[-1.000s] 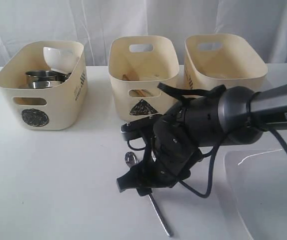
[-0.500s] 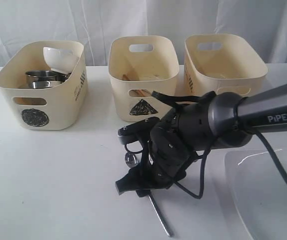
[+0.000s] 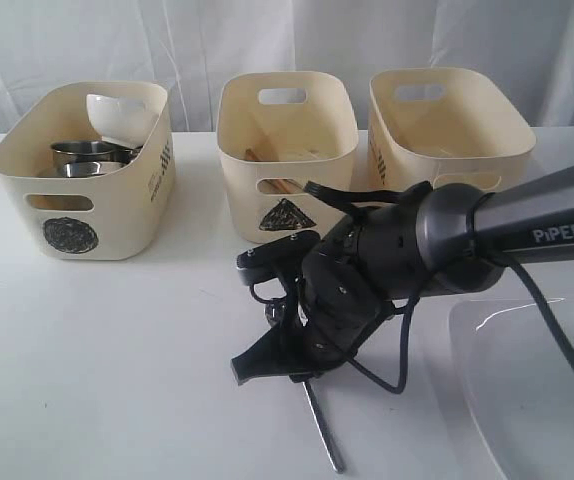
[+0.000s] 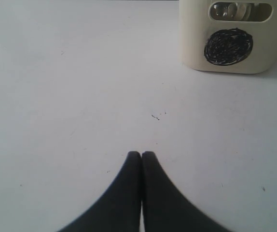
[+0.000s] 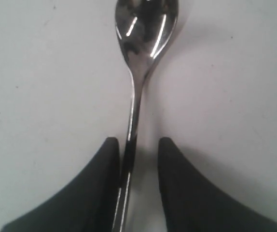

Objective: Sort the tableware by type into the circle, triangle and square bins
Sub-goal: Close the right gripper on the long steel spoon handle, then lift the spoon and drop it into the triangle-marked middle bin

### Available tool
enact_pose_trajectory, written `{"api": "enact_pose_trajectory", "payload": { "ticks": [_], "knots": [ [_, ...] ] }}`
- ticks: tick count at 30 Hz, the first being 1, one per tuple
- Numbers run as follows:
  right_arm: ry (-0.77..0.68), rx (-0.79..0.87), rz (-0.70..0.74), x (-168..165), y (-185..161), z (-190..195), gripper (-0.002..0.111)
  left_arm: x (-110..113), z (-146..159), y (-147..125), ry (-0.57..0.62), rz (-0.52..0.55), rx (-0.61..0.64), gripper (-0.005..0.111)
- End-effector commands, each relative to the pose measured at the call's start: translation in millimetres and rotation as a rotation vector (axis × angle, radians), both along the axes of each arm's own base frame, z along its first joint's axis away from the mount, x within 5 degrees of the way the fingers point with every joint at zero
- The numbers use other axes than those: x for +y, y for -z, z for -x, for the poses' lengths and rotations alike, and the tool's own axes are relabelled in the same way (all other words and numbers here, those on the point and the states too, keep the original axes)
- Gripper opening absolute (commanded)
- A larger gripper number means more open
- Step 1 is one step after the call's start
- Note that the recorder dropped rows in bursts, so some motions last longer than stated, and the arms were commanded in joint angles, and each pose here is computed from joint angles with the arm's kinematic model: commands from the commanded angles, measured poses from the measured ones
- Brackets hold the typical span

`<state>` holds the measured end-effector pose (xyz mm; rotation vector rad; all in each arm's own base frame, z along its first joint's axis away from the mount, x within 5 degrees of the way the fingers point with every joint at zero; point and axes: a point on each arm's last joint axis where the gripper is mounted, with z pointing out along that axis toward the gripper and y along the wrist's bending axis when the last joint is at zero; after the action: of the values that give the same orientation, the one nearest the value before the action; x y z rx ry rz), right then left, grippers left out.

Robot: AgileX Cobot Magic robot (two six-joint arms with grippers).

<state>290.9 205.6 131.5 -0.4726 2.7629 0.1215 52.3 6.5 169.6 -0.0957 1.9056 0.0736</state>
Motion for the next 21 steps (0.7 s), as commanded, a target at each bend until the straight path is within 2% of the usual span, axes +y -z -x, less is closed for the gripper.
{"api": "enact_pose_trajectory", "payload": {
  "ticks": [1, 6, 11, 17, 21],
  "knots": [
    [0.025, 0.053, 0.017, -3, 9, 3, 0.026, -1, 0, 1, 0.005, 0.009, -0.006, 0.0],
    [0.026, 0.055, 0.017, -3, 9, 3, 0.023, -1, 0, 1, 0.005, 0.009, -0.006, 0.0],
    [0.009, 0.083, 0.027, -4, 10, 6, 0.0, -1, 0, 1, 0.005, 0.009, -0.006, 0.0],
    [-0.045, 0.125, 0.055, -5, 10, 10, 0.0, -1, 0, 1, 0.005, 0.009, -0.006, 0.0],
    [-0.045, 0.083, 0.023, -5, -8, 10, 0.0, -1, 0, 1, 0.005, 0.009, -0.006, 0.0]
  ]
}}
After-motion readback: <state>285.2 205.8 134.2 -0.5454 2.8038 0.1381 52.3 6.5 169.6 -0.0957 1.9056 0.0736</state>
